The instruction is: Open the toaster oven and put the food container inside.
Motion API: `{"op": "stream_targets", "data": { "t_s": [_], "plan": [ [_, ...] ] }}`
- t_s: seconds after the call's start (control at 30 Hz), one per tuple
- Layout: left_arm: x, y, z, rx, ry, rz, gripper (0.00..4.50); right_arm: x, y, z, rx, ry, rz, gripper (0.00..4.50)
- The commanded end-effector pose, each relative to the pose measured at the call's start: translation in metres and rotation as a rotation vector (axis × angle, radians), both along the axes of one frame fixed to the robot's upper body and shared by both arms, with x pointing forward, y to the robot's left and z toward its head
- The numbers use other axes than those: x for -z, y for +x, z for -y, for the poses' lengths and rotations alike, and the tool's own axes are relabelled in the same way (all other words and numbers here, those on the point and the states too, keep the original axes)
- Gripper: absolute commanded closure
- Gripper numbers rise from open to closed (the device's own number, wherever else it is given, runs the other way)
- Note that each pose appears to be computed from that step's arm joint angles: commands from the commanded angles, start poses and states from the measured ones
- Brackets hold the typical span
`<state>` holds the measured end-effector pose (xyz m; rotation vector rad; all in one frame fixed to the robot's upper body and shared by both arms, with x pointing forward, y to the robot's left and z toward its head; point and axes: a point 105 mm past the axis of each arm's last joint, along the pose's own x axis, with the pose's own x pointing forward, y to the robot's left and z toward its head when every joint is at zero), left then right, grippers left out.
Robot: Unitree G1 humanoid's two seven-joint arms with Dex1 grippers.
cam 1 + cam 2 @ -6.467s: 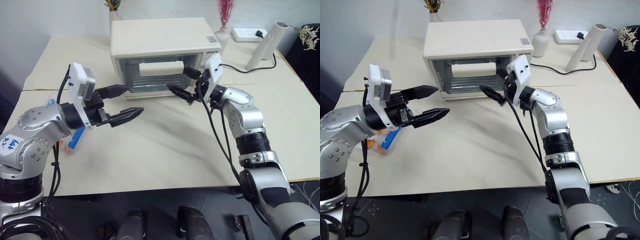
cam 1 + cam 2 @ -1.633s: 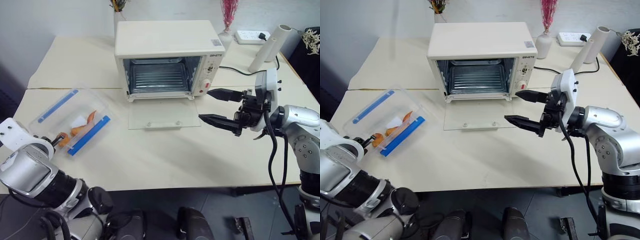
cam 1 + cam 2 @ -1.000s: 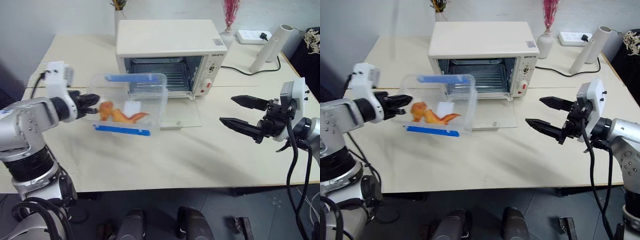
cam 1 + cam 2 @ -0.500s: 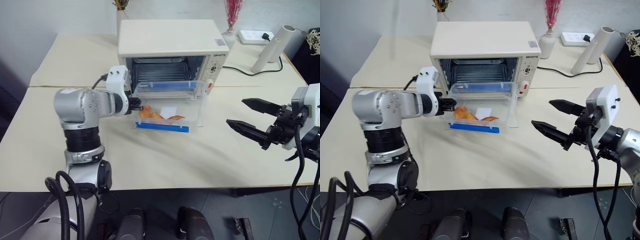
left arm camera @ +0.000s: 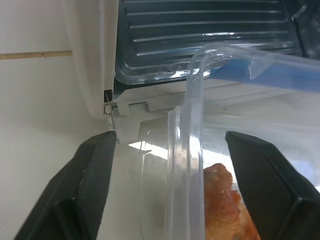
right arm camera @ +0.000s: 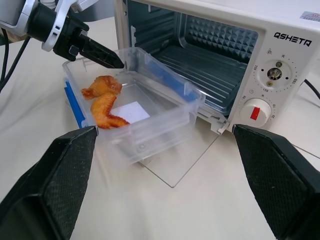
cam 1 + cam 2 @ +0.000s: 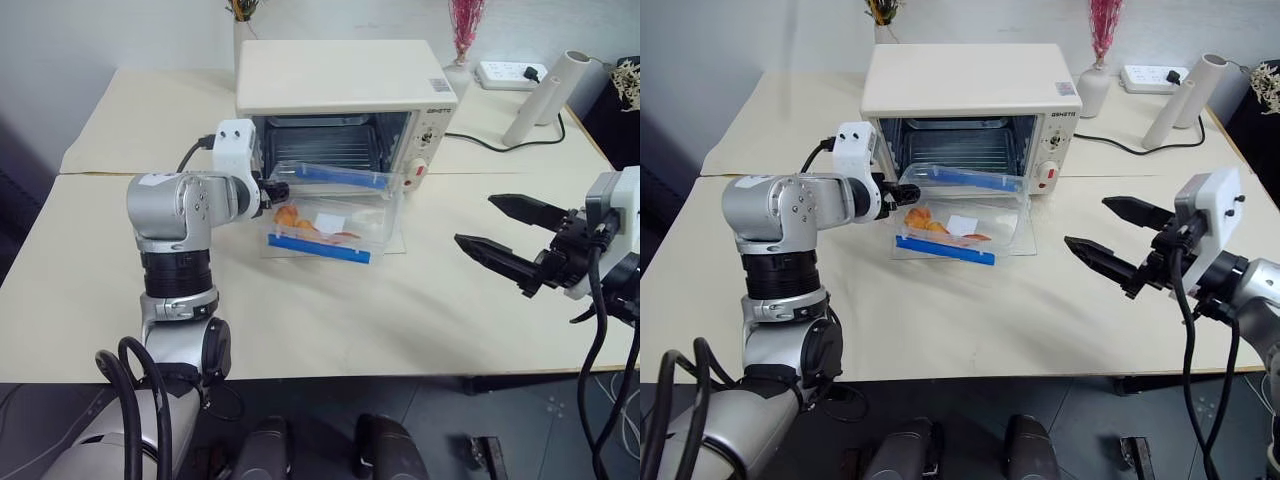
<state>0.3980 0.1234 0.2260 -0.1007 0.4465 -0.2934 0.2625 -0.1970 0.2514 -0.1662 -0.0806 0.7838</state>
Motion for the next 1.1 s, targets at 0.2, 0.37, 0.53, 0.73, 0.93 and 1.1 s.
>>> {"op": "stream_targets", "data": {
  "t_s": [0.2,0.37,0.53,0.73,0.93,1.1],
  "plan": [
    [-0.075,-0.016,-0.016,0.026,-0.182,0.310,0.88,-0.007,0.002,0.001,-0.002,-0.034,0.026,0.00],
    [-0.106,-0.037,-0.024,0.221,-0.384,0.418,0.88,-0.013,0.000,-0.003,-0.032,-0.041,0.027,0.00],
    [-0.104,-0.107,-0.028,0.779,-0.446,0.409,2.08,-0.018,-0.019,-0.025,-0.196,-0.010,-0.015,0.88],
    [-0.046,-0.147,-0.033,1.067,-0.228,0.174,3.92,-0.001,-0.038,-0.060,-0.372,-0.002,-0.118,2.93],
    [0.006,-0.147,-0.028,1.201,0.031,0.083,4.50,0.030,-0.034,-0.091,-0.424,0.004,-0.211,4.47],
    [0.022,-0.118,-0.022,1.158,0.137,0.129,4.50,0.047,-0.015,-0.102,-0.402,-0.001,-0.221,4.47]
  ]
}}
